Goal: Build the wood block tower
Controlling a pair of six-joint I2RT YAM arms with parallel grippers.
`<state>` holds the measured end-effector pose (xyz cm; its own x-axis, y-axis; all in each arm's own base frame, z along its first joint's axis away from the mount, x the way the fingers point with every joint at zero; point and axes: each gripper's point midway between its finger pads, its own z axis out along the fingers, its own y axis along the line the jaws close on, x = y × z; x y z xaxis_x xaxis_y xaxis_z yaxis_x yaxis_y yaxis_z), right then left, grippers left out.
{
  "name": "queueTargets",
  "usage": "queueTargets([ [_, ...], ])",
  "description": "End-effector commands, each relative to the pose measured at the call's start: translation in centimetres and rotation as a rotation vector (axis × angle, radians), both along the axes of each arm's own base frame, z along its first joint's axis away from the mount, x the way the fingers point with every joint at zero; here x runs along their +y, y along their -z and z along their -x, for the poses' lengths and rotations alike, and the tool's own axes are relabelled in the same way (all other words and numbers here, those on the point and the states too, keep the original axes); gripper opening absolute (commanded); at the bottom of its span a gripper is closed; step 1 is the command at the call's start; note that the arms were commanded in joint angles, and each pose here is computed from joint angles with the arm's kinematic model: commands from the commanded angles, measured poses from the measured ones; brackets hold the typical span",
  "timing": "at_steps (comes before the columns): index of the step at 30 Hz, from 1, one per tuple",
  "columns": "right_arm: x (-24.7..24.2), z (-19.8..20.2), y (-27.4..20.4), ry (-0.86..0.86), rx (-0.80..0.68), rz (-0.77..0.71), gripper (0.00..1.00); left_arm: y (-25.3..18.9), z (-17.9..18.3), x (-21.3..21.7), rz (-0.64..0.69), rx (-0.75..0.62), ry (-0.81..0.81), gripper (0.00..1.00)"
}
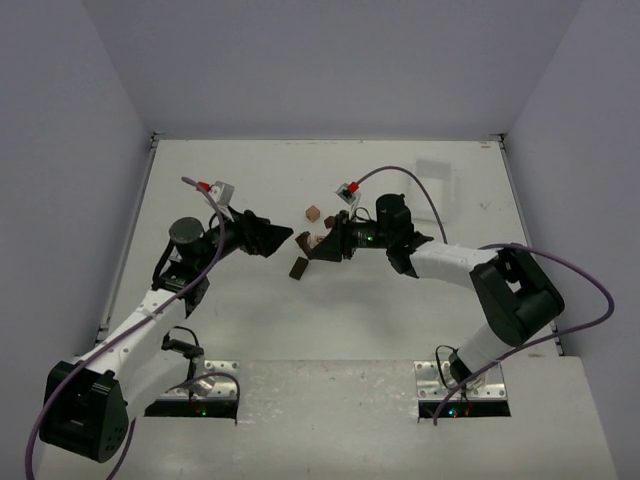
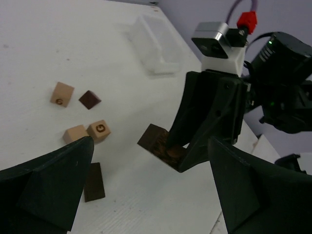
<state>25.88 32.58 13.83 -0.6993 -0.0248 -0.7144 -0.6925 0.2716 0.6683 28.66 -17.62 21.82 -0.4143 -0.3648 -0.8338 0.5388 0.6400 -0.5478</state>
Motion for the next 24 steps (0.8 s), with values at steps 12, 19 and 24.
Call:
queueTargets([
  [12, 1.0, 1.6, -11.8, -0.100, -0.224, -0.313, 0.09, -4.0, 3.5, -4.9, 0.097, -0.173, 0.335, 0.96],
  [19, 1.2, 2.2, -12.1, -0.153, -0.223, -0.346, 0.09, -5.0, 4.6, -5.1, 0.155, -0.211, 0.357, 0.85],
  [24, 1.2, 2.7, -12.3, -0.192, -0.234, -0.365, 0.09, -5.4, 4.4, -5.2, 0.178, -0.212, 0.345, 0.79],
])
